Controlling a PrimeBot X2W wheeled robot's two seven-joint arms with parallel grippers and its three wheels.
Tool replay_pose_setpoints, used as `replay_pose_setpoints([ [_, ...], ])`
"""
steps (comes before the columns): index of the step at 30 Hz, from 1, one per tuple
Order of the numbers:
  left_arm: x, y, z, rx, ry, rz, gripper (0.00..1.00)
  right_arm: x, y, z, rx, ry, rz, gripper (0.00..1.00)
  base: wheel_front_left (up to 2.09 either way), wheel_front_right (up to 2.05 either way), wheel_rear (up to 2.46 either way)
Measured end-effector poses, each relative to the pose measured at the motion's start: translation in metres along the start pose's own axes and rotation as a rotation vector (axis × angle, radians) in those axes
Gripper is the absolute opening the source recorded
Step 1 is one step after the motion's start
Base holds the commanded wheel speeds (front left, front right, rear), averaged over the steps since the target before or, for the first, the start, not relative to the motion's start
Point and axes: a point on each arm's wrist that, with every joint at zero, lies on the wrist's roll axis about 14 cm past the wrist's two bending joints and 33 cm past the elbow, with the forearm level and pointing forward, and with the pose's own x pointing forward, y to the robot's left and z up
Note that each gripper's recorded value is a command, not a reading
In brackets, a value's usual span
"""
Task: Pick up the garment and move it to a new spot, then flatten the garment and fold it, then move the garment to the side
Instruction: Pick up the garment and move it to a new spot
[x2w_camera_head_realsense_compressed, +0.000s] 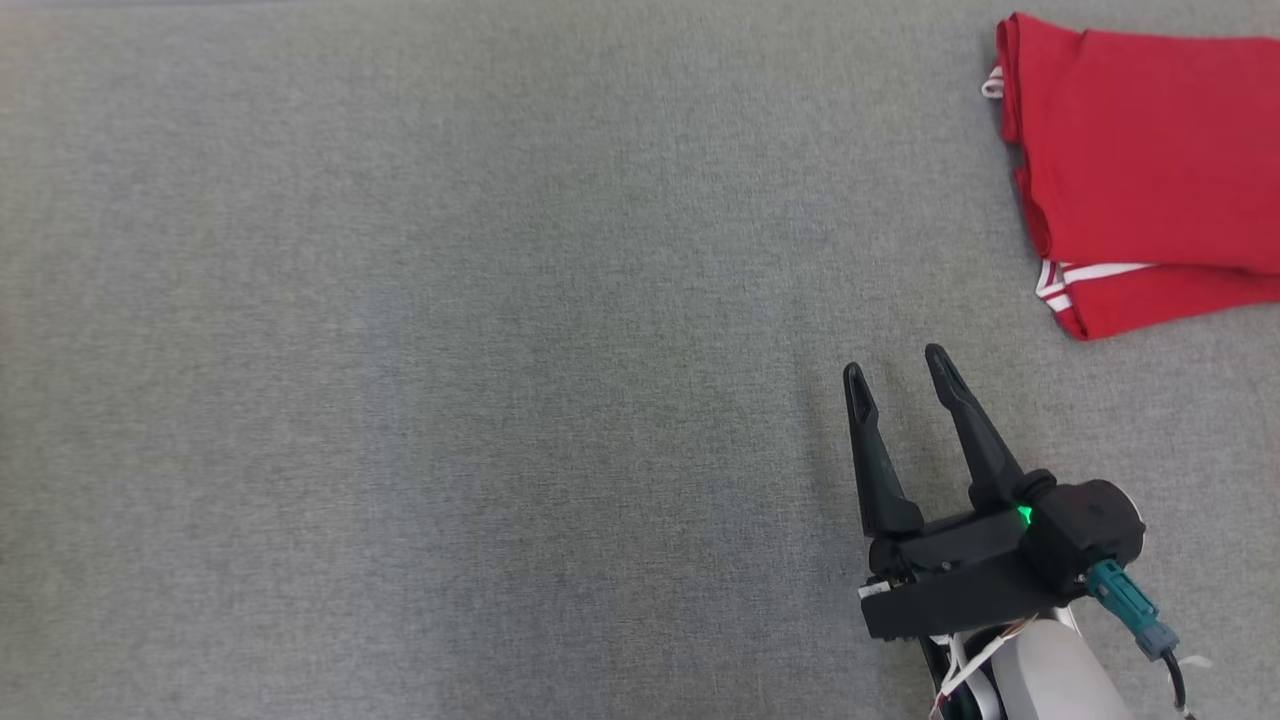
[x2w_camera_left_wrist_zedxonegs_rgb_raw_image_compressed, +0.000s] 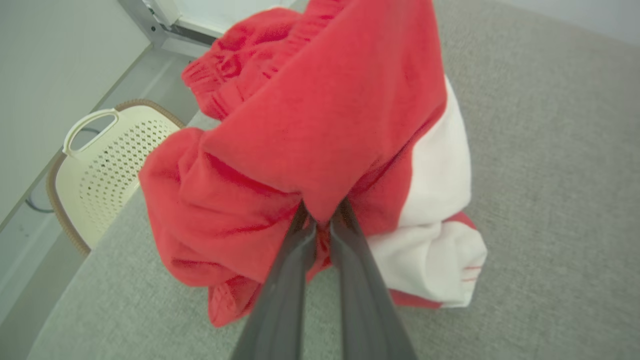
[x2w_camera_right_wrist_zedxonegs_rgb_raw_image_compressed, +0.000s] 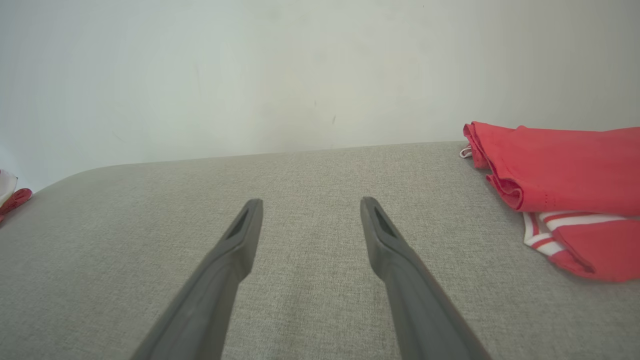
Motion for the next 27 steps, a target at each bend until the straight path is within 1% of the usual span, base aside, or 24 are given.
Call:
replay_pose_setpoints([
  [4,-0.011,0.001,0.040,0.009,-0.180,-0.015,0.00,-0.005,0.003,0.002,0.002,-0.001,0.004,1.00,0.00,0.00,0.00],
  [8,-0.032,-0.003,0.089,0.037,-0.370,-0.045,0.00,-0.011,0.007,0.008,0.003,-0.011,0.007,1.00,0.00,0.00,0.00],
  [9,-0.032,-0.003,0.089,0.037,-0.370,-0.045,0.00,-0.011,0.007,0.008,0.003,-0.011,0.007,1.00,0.00,0.00,0.00],
  [10,-0.047,-0.008,0.114,0.041,-0.468,-0.069,0.00,-0.015,0.008,0.012,0.003,-0.018,0.008,1.00,0.00,0.00,0.00],
  [14,-0.079,-0.026,0.160,0.062,-0.630,-0.131,0.00,-0.022,0.013,0.021,0.007,-0.039,0.014,1.00,0.00,0.00,0.00],
  [17,-0.108,-0.047,0.193,0.077,-0.746,-0.195,0.00,-0.029,0.014,0.030,0.012,-0.060,0.011,1.00,0.00,0.00,0.00],
  [20,-0.138,-0.080,0.218,0.122,-0.835,-0.279,0.00,-0.037,0.014,0.036,0.018,-0.072,0.003,1.00,0.00,0.00,0.00],
  [21,-0.138,-0.080,0.218,0.122,-0.835,-0.279,0.00,-0.037,0.014,0.036,0.018,-0.072,0.003,1.00,0.00,0.00,0.00],
  [26,-0.180,-0.130,0.246,0.150,-0.940,-0.416,0.00,-0.050,0.008,0.046,0.024,-0.098,-0.024,1.00,0.00,0.00,0.00],
  [27,-0.195,-0.154,0.251,0.155,-0.968,-0.479,0.00,-0.056,0.002,0.049,0.028,-0.106,-0.046,1.00,0.00,0.00,0.00],
])
